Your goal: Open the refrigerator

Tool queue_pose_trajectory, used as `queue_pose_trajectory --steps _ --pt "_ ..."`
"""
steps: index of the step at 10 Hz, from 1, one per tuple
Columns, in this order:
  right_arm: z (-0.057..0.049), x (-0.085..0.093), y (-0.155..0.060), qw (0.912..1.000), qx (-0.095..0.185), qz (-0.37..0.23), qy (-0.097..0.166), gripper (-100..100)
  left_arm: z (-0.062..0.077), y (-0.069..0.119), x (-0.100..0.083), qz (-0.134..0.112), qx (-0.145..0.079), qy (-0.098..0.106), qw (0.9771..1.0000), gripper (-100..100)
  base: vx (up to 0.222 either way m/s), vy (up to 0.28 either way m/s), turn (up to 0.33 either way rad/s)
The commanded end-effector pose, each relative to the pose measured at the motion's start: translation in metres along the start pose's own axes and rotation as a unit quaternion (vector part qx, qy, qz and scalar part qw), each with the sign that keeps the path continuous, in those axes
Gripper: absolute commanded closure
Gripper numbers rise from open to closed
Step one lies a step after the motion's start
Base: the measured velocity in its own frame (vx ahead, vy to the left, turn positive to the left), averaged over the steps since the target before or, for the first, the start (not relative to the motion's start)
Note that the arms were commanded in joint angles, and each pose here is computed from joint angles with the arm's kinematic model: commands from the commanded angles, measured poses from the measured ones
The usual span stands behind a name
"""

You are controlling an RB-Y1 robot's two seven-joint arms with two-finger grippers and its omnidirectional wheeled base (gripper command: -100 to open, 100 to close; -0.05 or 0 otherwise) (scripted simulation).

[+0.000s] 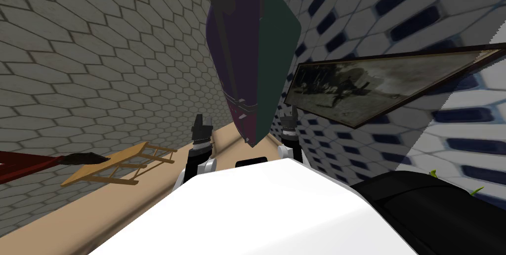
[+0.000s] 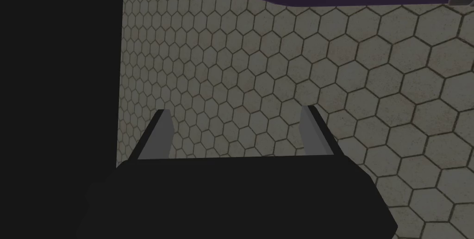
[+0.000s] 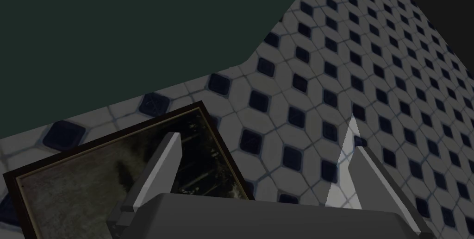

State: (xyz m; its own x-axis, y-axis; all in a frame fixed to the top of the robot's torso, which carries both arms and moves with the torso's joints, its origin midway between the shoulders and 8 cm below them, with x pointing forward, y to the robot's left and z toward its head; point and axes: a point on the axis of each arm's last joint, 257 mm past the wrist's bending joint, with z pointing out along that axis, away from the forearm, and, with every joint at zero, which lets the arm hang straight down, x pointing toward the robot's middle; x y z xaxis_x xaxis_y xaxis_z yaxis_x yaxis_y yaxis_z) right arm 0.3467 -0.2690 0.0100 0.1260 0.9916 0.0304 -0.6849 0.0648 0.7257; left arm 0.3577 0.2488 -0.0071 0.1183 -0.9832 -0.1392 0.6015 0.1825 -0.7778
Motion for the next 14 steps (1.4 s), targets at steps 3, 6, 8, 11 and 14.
queue_pose_trajectory --steps 3,6,8,11,14 --pt "0.000 0.000 0.000 1.0000 0.000 0.000 0.000 0 0.000 0.000 0.000 0.000 0.000 0.000 1.0000 0 0.000 0.000 0.000" --pt "0.000 0.000 0.000 1.0000 0.000 0.000 0.000 0 0.000 0.000 0.000 0.000 0.000 0.000 1.0000 0 0.000 0.000 0.000" --pt "0.000 0.000 0.000 1.0000 0.000 0.000 0.000 0 0.000 0.000 0.000 0.000 0.000 0.000 1.0000 0 0.000 0.000 0.000" --pt "0.000 0.000 0.000 1.0000 0.000 0.000 0.000 0 0.006 0.009 0.004 0.014 -0.005 0.023 0.9996 -100 -0.001 -0.020 0.023" --pt "0.000 0.000 0.000 1.0000 0.000 0.000 0.000 0 0.020 0.021 0.004 0.029 -0.012 0.036 0.9989 -100 -0.009 -0.049 0.034"
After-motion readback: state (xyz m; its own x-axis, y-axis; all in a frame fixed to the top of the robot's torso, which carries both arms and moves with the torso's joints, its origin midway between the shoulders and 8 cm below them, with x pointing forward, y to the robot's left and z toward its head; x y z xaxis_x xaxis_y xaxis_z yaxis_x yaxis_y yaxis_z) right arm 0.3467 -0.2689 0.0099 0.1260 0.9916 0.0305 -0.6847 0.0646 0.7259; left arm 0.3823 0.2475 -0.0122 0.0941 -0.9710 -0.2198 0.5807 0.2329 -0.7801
